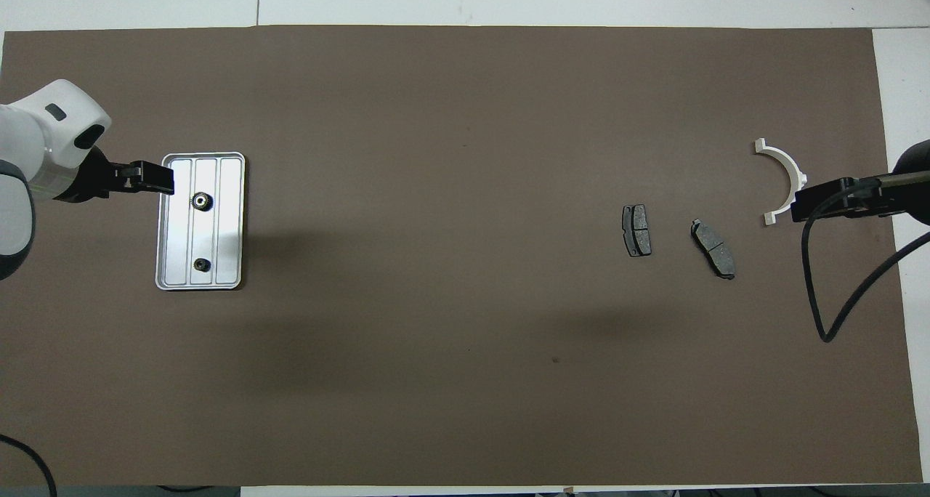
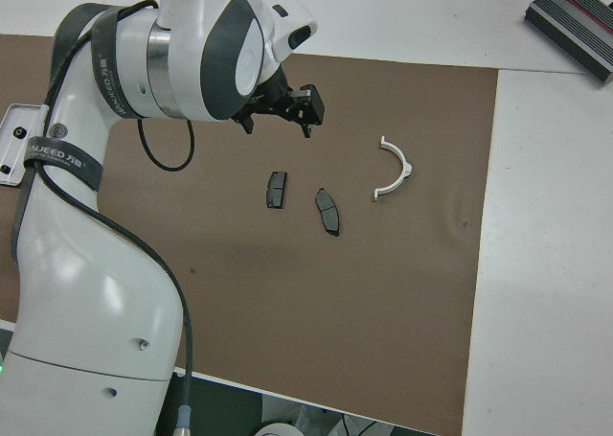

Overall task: Place bearing gear from tray to pile
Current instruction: 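Grasp the small black bearing in the tray with the left gripper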

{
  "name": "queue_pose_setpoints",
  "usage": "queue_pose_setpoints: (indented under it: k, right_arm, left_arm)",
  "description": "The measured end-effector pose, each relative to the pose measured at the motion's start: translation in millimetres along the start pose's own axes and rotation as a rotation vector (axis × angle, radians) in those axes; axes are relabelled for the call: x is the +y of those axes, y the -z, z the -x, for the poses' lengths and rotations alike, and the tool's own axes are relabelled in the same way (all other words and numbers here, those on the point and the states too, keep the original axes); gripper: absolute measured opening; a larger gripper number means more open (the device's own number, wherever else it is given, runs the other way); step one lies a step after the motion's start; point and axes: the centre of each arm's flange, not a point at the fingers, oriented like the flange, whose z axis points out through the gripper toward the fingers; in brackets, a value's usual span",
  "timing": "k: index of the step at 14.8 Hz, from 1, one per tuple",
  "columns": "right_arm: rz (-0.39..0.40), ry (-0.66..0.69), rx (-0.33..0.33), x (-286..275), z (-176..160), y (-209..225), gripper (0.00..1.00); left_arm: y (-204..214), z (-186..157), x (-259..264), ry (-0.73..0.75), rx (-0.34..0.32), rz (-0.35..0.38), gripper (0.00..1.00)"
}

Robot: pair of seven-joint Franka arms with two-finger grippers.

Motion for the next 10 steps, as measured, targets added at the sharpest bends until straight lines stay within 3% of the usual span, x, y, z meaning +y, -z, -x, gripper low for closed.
queue_pose_setpoints:
  k: [2, 4, 6, 7, 10]
  right_arm:
    - [0.000, 0.000, 0.000, 0.0, 0.0, 0.0, 1.00]
    - [0.000, 0.000, 0.000, 0.0, 0.0, 0.0, 1.00]
    - [0.000, 0.000, 0.000, 0.0, 0.0, 0.0, 1.00]
    - [0.000, 0.000, 0.000, 0.0, 0.0, 0.0, 1.00]
    - [0.000, 0.000, 0.000, 0.0, 0.0, 0.0, 1.00]
  left_arm:
    - [-28.4, -4.5, -1.5, 0.002, -0.012, 0.001, 1.00]
    - [-50.6, -8.4, -0.1, 0.000, -0.023, 0.002, 0.91]
    - [-67.9, -12.1, -1.4, 0.002, -0.029, 0.003, 0.90]
    - [-75.3, -13.5, -3.0, 0.004, -0.032, 0.003, 0.81]
    - [-100.8, -18.0, -5.0, 0.011, -0.032, 0.003, 0.80]
